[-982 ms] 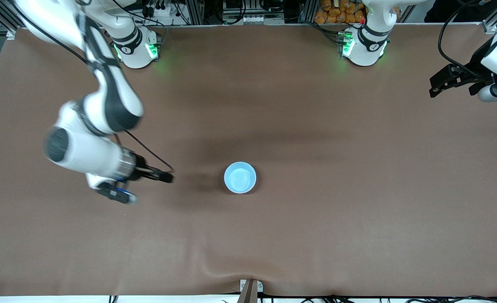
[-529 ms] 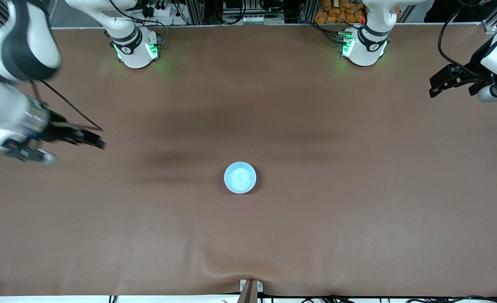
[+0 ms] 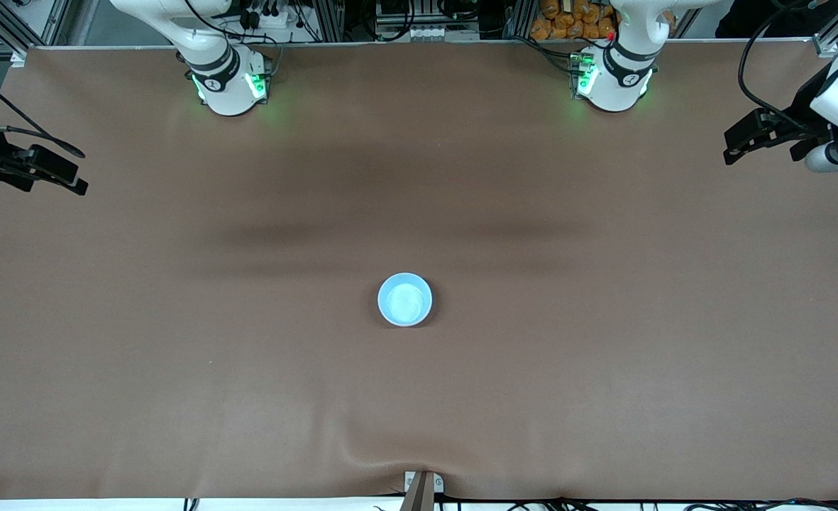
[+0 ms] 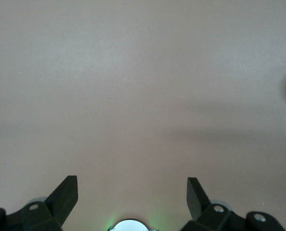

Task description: Stack pink and blue bowls on white bowl

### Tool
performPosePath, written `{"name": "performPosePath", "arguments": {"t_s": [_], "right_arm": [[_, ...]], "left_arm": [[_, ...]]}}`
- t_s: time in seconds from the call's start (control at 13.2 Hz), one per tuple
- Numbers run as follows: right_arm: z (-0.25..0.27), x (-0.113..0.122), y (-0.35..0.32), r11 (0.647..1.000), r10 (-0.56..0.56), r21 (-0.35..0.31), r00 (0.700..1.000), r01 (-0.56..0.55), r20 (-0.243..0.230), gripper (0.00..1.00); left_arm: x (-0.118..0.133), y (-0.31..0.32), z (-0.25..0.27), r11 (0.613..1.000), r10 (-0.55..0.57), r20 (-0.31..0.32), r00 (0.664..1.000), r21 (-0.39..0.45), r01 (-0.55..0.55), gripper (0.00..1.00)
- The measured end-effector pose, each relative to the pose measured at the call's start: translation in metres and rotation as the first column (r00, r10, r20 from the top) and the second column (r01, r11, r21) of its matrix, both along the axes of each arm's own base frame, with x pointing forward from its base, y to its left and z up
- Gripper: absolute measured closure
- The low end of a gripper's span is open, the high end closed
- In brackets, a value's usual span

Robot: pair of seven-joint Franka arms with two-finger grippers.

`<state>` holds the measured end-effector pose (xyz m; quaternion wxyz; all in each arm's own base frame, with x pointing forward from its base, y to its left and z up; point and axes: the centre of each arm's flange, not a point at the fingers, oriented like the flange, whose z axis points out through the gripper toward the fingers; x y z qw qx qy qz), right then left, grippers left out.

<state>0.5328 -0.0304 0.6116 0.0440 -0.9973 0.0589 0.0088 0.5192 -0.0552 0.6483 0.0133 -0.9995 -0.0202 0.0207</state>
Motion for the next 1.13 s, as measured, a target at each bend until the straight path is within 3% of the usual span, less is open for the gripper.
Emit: {"name": "performPosePath", "arguments": {"t_s": [0.6, 1.13], "right_arm": [[-0.002, 0.019, -0.004, 0.998, 0.052, -0.041, 0.999, -0.053, -0.011, 0.00], [-0.003, 0.020, -0.001, 0.995, 0.083, -0.053, 0.996, -0.084, -0.022, 0.00]], "left_arm": [[0.000, 0.000, 0.000, 1.000, 0.000, 0.000, 1.000, 0.000, 0.000, 0.00], [0.000, 0.000, 0.000, 1.000, -0.001, 0.000, 1.000, 0.000, 0.001, 0.00]]}}
